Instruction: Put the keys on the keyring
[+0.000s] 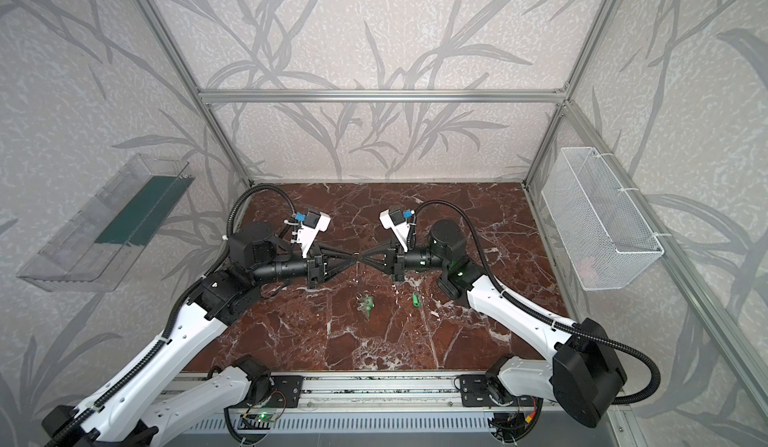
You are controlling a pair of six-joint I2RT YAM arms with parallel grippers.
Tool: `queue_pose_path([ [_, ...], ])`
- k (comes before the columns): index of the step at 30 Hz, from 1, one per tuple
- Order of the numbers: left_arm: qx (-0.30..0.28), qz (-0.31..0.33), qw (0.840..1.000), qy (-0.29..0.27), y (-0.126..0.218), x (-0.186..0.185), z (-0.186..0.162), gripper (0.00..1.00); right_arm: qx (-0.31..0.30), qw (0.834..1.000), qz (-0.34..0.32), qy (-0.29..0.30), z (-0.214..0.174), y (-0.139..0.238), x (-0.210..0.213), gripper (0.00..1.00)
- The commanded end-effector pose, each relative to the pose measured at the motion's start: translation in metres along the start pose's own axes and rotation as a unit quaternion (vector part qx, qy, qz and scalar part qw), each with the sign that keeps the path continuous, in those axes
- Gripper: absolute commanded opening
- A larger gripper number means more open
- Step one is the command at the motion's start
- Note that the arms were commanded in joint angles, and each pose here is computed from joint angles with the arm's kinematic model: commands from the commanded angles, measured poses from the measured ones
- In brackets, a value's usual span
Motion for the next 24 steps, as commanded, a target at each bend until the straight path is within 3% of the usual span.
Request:
queue_pose_path([
  [1, -0.011, -0.025, 1.000, -0.011, 0.0019, -0.0066, 0.0027, 0.23, -0.024, 0.999, 0.022, 0.034, 0.0202, -0.0004, 0.0117, 0.00],
  [14, -0.030, -0.052, 0.998, -0.021, 0.0060, -0.0162, 0.0069, 0.11, -0.020, 0.999, 0.019, 0.023, 0.0162, -0.0023, 0.0068, 0.00],
  [17, -0.028, -0.052, 0.998, -0.020, 0.0054, -0.0158, 0.0068, 0.00, -0.021, 0.999, 0.018, 0.024, 0.0175, -0.0022, 0.0070, 0.00],
  [24, -0.022, -0.018, 0.999, -0.021, 0.0057, -0.0085, 0.0044, 0.00, -0.020, 1.000, 0.004, 0.022, 0.0161, -0.0001, 0.0059, 0.00],
])
Point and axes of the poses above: each gripper's point midway between its finger pads, its own y axis back along the fingers, its own x axis along the line the jaws close on, z = x × y, the point moved 6 cm from there along y, back along the fingers, and after that the axes turned 1 degree about -y, right-handed, at the moved point
